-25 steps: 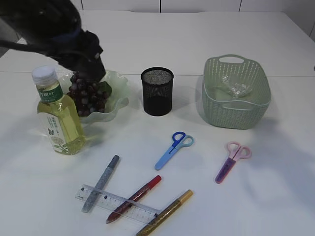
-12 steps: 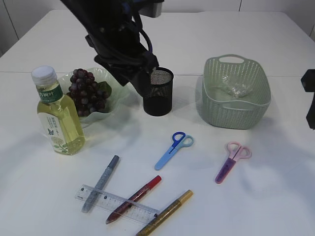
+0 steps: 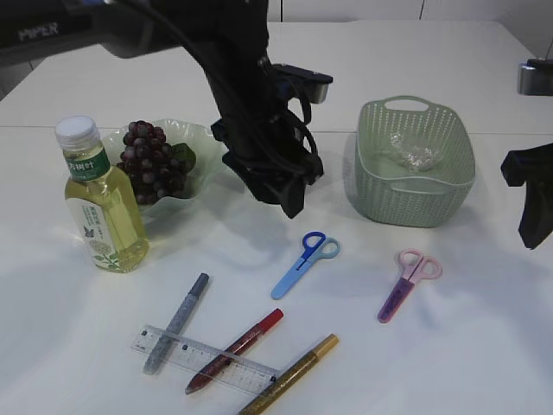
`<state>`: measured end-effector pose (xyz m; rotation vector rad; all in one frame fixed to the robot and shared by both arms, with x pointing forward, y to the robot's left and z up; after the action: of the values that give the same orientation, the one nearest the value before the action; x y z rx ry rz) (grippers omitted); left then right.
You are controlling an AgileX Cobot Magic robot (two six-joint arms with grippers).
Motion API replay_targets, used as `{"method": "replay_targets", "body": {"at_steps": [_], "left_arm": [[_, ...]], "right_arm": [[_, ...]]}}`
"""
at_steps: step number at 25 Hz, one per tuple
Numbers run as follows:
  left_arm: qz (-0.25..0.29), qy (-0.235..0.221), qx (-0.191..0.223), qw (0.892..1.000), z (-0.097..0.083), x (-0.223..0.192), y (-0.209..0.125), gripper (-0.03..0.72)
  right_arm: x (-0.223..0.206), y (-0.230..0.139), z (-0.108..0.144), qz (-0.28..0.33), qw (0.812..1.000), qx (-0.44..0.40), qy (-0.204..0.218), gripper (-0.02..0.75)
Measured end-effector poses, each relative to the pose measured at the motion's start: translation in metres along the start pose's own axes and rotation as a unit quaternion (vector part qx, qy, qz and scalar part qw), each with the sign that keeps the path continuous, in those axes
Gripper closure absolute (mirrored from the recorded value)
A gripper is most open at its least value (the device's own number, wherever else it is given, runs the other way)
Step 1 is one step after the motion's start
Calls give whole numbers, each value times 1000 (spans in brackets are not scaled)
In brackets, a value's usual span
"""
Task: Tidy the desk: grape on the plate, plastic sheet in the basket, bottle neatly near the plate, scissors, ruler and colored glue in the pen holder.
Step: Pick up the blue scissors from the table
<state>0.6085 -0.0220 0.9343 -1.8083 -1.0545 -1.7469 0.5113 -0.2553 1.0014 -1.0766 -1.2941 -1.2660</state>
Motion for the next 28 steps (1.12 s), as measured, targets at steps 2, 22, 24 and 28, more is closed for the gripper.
{"method": "replay_targets", "body": {"at_steps": [2,22,24,28], "left_arm": [[12,-6,0,1000,-3,-15,0,266],[66,-15,-2,998,-10,-77,-9,270],[60,-19,-1,998,-12,-78,-5,272],[44,-24,-2,999,-14,-73,3,272]], "right_arm": [[-1,0,0,1,1000,2,0,307],[-1,1,1,0,1000,7,2,307],[-1,1,1,0,1000,6,3,307],[-1,1,1,0,1000,7,3,307]]}}
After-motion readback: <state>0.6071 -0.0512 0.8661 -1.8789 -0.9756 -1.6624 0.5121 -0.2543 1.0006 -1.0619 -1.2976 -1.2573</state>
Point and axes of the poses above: a point on each arm's last joint axis where the gripper is mounted, x pointing back along that axis away from the gripper, z along the wrist's bending axis when the last joint is at zero, y = z × x, the point moved 6 cm from there along -x, pointing out along that axis toward the gripper, and after that the axes turned 4 degrees about x, right-handed, at the moved point
